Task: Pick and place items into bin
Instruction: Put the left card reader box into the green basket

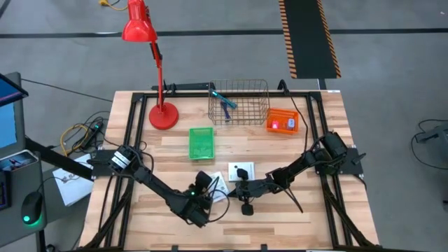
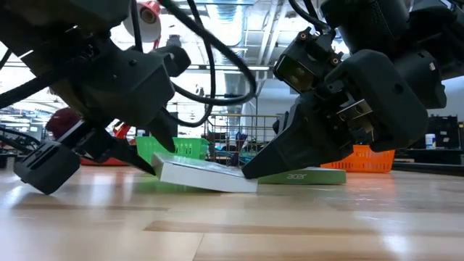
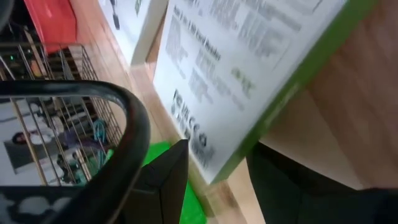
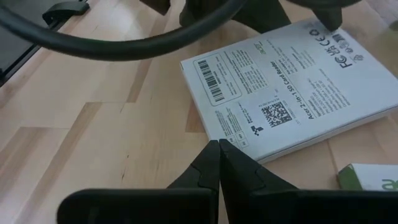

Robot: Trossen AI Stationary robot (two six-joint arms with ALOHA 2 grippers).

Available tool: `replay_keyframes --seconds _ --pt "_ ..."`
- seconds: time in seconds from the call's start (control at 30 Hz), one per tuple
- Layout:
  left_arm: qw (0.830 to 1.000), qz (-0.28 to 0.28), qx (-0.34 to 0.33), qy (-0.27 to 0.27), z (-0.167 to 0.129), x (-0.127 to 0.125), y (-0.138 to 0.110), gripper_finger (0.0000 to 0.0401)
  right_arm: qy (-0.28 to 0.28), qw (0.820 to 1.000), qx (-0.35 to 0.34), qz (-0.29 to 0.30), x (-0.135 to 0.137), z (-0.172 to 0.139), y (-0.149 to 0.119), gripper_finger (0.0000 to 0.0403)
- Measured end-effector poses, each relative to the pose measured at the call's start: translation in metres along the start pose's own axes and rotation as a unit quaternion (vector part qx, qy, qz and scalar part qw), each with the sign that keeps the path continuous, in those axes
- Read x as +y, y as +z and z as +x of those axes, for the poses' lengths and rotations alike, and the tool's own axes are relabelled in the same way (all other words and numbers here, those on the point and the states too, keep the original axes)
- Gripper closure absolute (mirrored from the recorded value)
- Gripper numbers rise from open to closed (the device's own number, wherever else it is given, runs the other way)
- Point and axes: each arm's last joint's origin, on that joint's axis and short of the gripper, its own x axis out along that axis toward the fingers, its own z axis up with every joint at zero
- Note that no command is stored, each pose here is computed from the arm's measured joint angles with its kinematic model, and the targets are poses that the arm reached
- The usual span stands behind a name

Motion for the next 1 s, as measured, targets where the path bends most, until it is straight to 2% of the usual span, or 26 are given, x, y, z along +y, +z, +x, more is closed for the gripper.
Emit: replay_keyframes --seconds 0.2,0.4,0.5,0.7,1.0 --pt "1.0 0.017 -0.024 0.002 0.0 0.001 0.006 0.0245 0.0 1.0 0.0 0.0 0.0 0.0 0.0 0.0403" --pt "0.999 0.007 -0.032 -0.005 0.0 0.001 0.008 0.0251 0.0 1.0 0.0 0.0 0.0 0.0 0.0 0.0403" --pt "0.999 0.005 -0.034 -0.007 0.0 0.001 0.009 0.0276 0.0 1.0 -0.001 0.001 0.0 0.0 0.0 0.0403" --pt "0.999 0.011 -0.042 0.002 -0.006 -0.004 0.01 0.0364 0.002 1.0 -0.005 0.003 0.001 -0.001 0.0 0.0403" --pt "0.998 -0.01 -0.062 0.011 -0.017 -0.012 0.012 0.0365 0.014 1.0 -0.019 -0.019 0.009 -0.008 0.007 0.0403"
